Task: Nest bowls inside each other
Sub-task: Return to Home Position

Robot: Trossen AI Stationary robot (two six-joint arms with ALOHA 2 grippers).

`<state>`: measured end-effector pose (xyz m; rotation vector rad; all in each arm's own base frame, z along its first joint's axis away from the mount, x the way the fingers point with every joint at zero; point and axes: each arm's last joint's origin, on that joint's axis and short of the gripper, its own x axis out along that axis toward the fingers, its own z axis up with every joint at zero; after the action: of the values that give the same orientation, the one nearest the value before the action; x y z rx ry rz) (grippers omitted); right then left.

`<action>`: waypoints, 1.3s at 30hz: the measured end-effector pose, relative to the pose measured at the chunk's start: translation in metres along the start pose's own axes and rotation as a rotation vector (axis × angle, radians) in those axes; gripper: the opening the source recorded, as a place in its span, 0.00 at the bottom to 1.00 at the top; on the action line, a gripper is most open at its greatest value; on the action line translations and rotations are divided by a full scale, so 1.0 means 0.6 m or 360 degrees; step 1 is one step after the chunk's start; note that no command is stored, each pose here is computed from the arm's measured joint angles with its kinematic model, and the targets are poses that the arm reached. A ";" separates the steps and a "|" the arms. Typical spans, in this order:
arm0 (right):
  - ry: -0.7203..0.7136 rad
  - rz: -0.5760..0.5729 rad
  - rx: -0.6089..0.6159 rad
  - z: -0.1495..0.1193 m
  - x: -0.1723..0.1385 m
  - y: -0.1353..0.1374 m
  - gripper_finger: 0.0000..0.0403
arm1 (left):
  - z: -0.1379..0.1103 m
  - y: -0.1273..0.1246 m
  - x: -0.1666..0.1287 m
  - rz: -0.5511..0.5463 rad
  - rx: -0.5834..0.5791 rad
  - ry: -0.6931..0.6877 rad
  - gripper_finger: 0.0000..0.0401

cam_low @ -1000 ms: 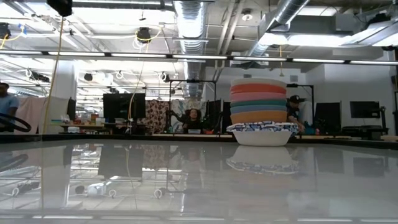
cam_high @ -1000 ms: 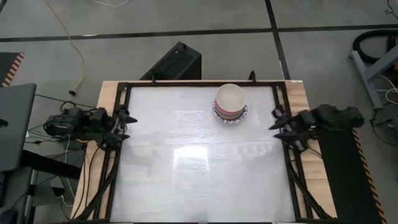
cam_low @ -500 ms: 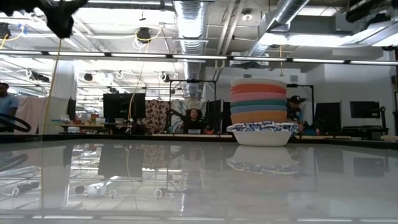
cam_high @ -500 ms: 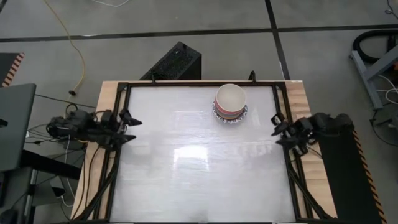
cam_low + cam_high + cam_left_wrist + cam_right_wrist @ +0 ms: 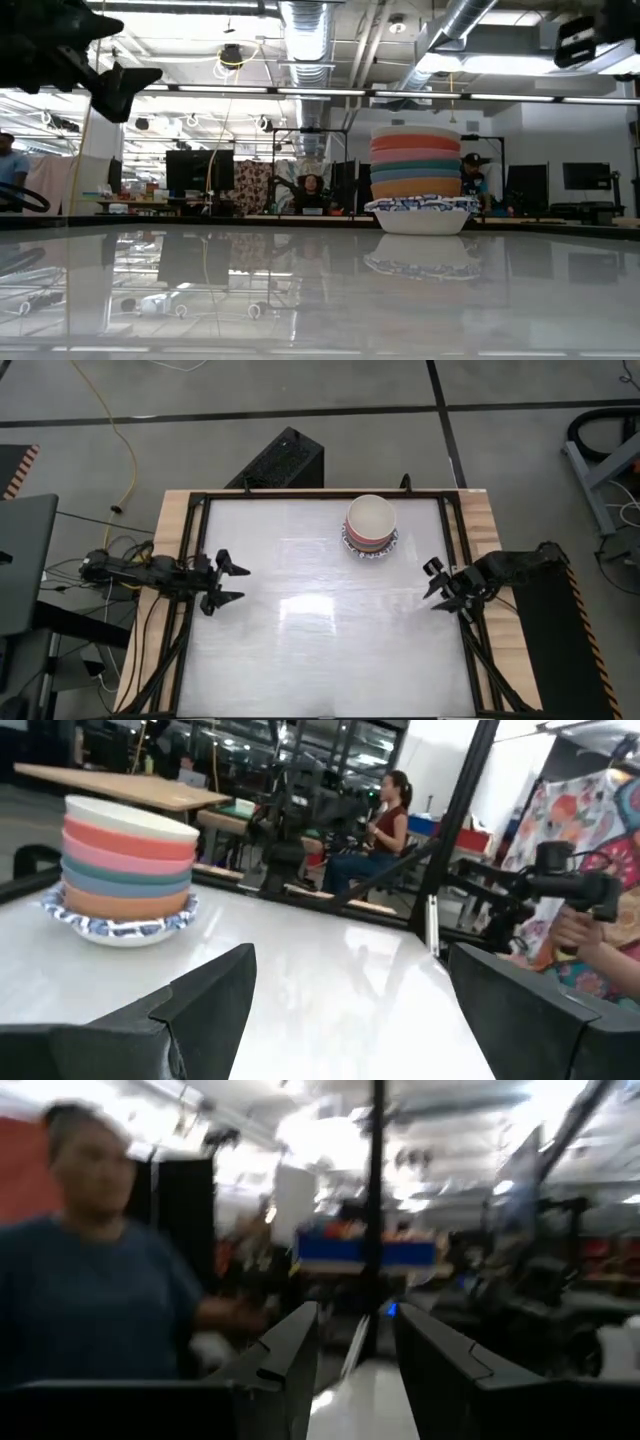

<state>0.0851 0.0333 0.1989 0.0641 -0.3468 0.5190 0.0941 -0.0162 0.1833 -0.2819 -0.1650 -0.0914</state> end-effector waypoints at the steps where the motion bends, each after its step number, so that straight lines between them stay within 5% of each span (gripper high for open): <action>1: 0.0053 0.0034 -0.0007 -0.006 0.000 0.002 0.38 | 0.000 0.000 0.000 -0.0001 0.0021 -0.0001 0.80; 10: 0.0487 0.0075 0.0071 -0.050 -0.004 0.008 0.38 | -0.003 -0.005 0.000 -0.0181 0.0092 0.0054 0.80; 17: 0.0573 -0.0036 -0.0058 -0.059 -0.004 0.004 0.38 | -0.012 -0.002 0.000 -0.0150 0.0194 0.0132 0.80; 21: 0.0573 -0.0047 -0.0085 -0.059 -0.003 0.003 0.38 | -0.014 0.001 0.000 -0.0069 0.0228 0.0134 0.80; 27: 0.0583 -0.0418 -0.0080 -0.059 -0.005 -0.010 0.38 | -0.017 0.011 -0.001 0.0161 0.0264 0.0145 0.80; 39: 0.0491 -0.0560 -0.0300 -0.046 -0.006 -0.028 0.38 | -0.012 0.044 -0.002 0.0310 0.0272 0.0160 0.80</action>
<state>0.0990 0.0211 0.1725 -0.1351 -0.0771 0.1411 0.0972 0.0071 0.1689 -0.1214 -0.0447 0.1016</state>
